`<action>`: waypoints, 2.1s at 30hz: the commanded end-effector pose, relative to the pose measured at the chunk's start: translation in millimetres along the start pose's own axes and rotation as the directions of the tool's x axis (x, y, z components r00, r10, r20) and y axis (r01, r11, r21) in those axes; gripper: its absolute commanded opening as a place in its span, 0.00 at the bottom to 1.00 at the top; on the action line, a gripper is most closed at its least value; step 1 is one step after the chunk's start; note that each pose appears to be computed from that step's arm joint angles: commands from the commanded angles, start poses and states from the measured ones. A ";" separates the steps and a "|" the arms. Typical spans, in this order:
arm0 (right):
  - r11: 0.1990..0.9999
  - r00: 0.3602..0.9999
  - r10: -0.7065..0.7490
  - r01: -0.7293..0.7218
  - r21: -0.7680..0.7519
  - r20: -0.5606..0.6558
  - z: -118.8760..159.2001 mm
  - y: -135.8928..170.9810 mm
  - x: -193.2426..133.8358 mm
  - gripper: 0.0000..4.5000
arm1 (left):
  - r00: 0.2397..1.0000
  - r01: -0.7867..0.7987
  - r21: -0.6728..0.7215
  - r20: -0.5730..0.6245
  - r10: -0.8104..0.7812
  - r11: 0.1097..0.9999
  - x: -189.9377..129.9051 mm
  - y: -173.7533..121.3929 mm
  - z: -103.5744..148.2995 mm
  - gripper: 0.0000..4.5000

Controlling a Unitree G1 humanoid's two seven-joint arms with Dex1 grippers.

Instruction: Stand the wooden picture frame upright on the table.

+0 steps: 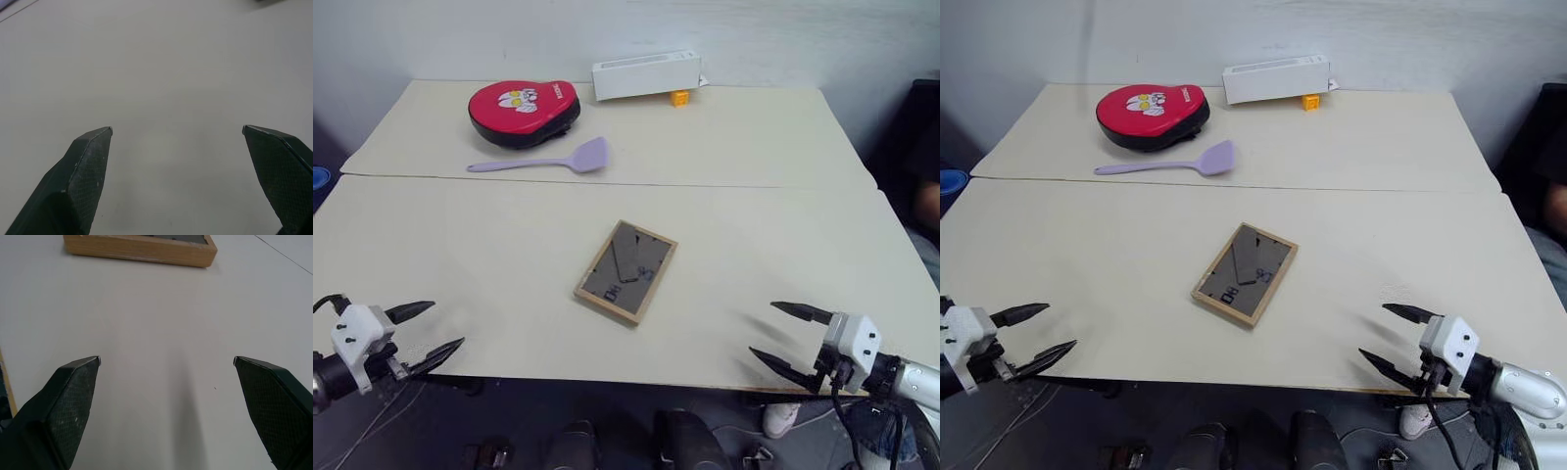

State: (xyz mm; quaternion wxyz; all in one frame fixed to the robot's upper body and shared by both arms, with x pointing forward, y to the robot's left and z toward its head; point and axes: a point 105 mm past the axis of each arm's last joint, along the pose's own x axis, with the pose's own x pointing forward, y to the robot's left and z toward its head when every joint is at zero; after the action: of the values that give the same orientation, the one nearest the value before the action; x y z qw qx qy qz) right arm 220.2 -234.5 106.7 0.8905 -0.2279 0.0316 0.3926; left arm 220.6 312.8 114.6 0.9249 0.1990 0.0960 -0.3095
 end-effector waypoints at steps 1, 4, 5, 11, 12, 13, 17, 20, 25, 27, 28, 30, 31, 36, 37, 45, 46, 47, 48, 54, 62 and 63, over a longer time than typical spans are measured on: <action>0.999 0.999 -0.044 0.044 0.000 0.008 2.9 -3.3 -0.7 1.00 | 0.999 0.019 0.019 0.026 -0.019 1.000 7.0 1.6 10.9 1.00; 0.999 0.999 -0.043 0.042 0.023 0.016 4.7 -1.9 2.1 1.00 | 0.999 0.040 -0.027 0.036 -0.039 0.999 10.3 1.3 16.0 1.00; 0.999 0.999 -0.040 0.039 0.028 0.019 5.5 -0.9 3.0 1.00 | 0.997 0.064 -0.027 0.045 -0.062 0.998 11.5 -1.1 19.1 1.00; 0.999 0.998 0.023 -0.026 0.046 0.052 38.5 6.4 48.0 0.79 | 0.988 0.083 0.021 0.130 -0.085 0.996 60.6 7.0 68.3 0.72; 0.999 0.998 0.031 -0.033 0.040 0.059 44.1 6.9 56.9 0.71 | 0.986 0.095 0.048 0.130 -0.100 0.994 71.9 5.4 76.3 0.65; 0.998 0.997 0.052 -0.053 0.032 0.054 47.2 9.7 65.1 0.64 | 0.985 0.106 0.056 0.128 -0.112 0.993 82.5 4.0 82.2 0.58; 0.998 0.997 0.065 -0.065 0.007 0.049 53.6 15.3 98.2 0.31 | 0.980 0.145 0.073 0.129 -0.154 0.987 128.7 -1.9 98.0 0.27; 0.999 0.999 0.043 -0.042 -0.028 0.019 48.3 12.9 116.2 0.07 | 0.983 0.149 0.067 0.102 -0.155 0.987 154.0 -3.4 95.1 0.06; 1.000 1.000 -0.012 0.012 0.000 0.019 51.2 8.4 141.7 0.00 | 0.975 0.205 0.056 0.071 -0.209 0.977 184.4 -19.8 85.8 0.00; 1.000 0.999 -0.013 0.012 0.009 0.034 57.1 10.2 151.0 0.00 | 0.968 0.235 0.058 0.074 -0.239 0.970 192.2 -30.3 85.7 0.00; 1.000 0.999 -0.013 0.013 0.008 0.037 58.9 10.7 153.8 0.00 | 0.964 0.251 0.056 0.078 -0.255 0.966 194.3 -34.6 86.1 0.00; 1.000 0.999 -0.017 0.016 0.013 0.046 62.3 11.0 157.4 0.00 | 0.958 0.272 0.055 0.081 -0.275 0.961 196.4 -41.2 87.2 0.00; 1.000 0.999 -0.016 0.015 0.016 0.052 64.5 11.2 158.6 0.00 | 0.954 0.285 0.051 0.084 -0.288 0.957 196.8 -45.0 87.5 0.00; 1.000 0.998 -0.005 0.005 0.005 0.065 71.4 6.9 161.6 0.00 | 0.920 0.385 0.008 0.070 -0.385 0.923 190.2 -76.3 80.2 0.00; 1.000 0.998 0.001 -0.001 0.006 0.064 71.3 6.2 161.4 0.00 | 0.911 0.407 0.005 0.074 -0.406 0.914 187.2 -82.2 80.6 0.00; 0.999 0.999 0.037 -0.037 -0.018 0.034 62.3 -0.8 161.1 0.00 | 0.940 0.333 -0.046 0.087 -0.329 0.942 175.5 -80.9 76.5 0.00; 0.999 0.999 0.042 -0.042 -0.020 0.029 60.8 -0.8 159.8 0.00 | 0.946 0.317 -0.053 0.084 -0.312 0.947 173.3 -78.0 74.7 0.00; 0.999 0.999 0.042 -0.042 -0.022 0.023 59.0 -2.2 157.1 0.00 | 0.951 0.304 -0.077 0.076 -0.298 0.950 170.0 -74.2 72.1 0.00; 0.999 0.999 0.041 -0.041 -0.023 0.018 57.7 -4.2 153.5 0.00 | 0.954 0.298 -0.102 0.074 -0.292 0.949 165.7 -70.3 71.4 0.00; 0.990 0.992 0.126 -0.126 -0.059 -0.011 55.7 -0.9 133.3 0.00 | 0.881 0.338 -0.682 -0.013 -0.472 0.649 124.4 -61.0 68.4 0.25; 0.978 0.984 0.175 -0.178 -0.108 -0.040 53.6 2.3 141.5 0.00 | 0.768 0.322 -0.899 0.065 -0.637 0.296 134.5 -66.8 83.2 0.78; 0.978 0.984 0.174 -0.178 -0.109 -0.040 53.8 2.1 142.4 0.00 | 0.767 0.309 -0.907 0.059 -0.639 0.287 136.7 -67.5 82.1 0.85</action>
State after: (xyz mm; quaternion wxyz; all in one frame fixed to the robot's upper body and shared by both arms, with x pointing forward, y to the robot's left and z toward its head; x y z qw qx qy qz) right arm 309.5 -116.1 113.0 0.8398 -0.2718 0.0621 0.4659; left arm 292.0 157.0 124.1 0.7282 -0.2917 0.4386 -0.4384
